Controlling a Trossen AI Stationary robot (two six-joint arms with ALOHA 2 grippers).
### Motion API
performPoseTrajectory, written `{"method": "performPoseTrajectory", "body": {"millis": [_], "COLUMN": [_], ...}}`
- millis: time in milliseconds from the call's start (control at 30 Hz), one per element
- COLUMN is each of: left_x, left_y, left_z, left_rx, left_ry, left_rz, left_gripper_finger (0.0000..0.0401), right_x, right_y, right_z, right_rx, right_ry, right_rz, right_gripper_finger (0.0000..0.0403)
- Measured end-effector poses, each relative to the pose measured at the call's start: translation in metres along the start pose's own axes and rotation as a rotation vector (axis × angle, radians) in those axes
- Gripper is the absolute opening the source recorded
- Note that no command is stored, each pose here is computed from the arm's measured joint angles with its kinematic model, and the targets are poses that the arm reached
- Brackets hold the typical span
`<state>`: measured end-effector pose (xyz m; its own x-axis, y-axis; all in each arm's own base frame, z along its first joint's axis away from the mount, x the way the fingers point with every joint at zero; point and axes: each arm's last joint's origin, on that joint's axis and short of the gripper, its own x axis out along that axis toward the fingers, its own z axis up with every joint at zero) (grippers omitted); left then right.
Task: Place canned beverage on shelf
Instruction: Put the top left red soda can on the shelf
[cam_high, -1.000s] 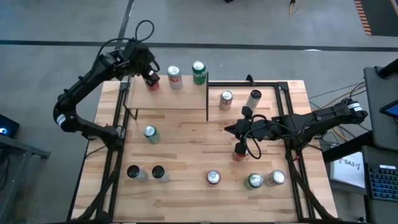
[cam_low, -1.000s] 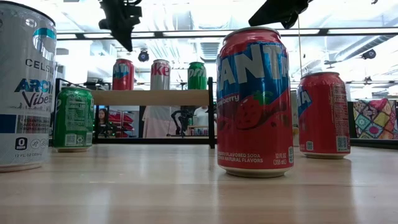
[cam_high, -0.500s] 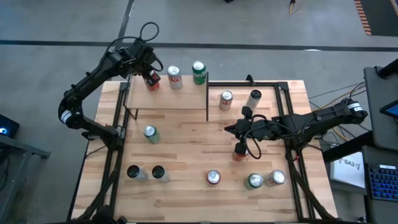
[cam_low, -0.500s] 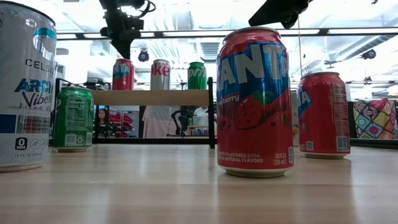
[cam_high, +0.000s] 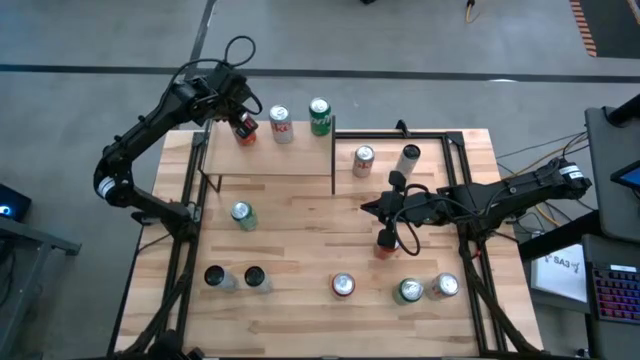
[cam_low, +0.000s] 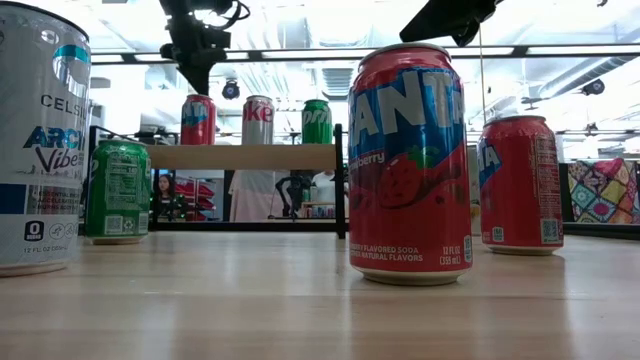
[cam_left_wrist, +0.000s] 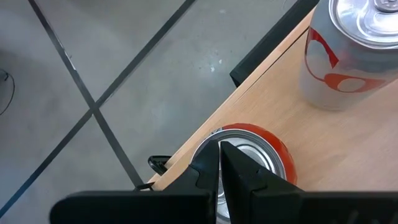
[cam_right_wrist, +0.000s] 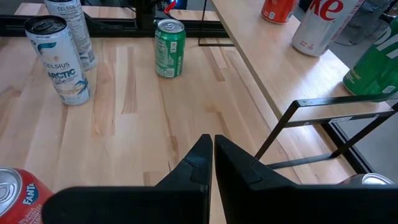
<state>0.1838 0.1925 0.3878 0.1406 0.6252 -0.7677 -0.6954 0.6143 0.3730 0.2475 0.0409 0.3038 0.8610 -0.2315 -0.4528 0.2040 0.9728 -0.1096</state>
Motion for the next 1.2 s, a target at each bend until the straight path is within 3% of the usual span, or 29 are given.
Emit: {"method": "performPoseTrajectory", "body": {"millis": [833, 1200], "left_x": [0.0026, 0.0064], "left_y": [-0.0013, -0.0013], "left_z": [-0.0011, -0.0038], "left_rx": [-0.018, -0.035], "left_ry": [0.006, 0.027], "left_rz": [0.0, 0.051], "left_gripper_finger": [0.0, 0.0], "right_x": [0.0, 0.0], "right_y": [0.0, 0.0001], "right_z": [0.0, 0.0], "right_rx": [0.0, 0.0], "right_ry": [0.0, 0.0], "right_rz": [0.0, 0.0], "right_gripper_finger": [0.0009, 0.0009]}}
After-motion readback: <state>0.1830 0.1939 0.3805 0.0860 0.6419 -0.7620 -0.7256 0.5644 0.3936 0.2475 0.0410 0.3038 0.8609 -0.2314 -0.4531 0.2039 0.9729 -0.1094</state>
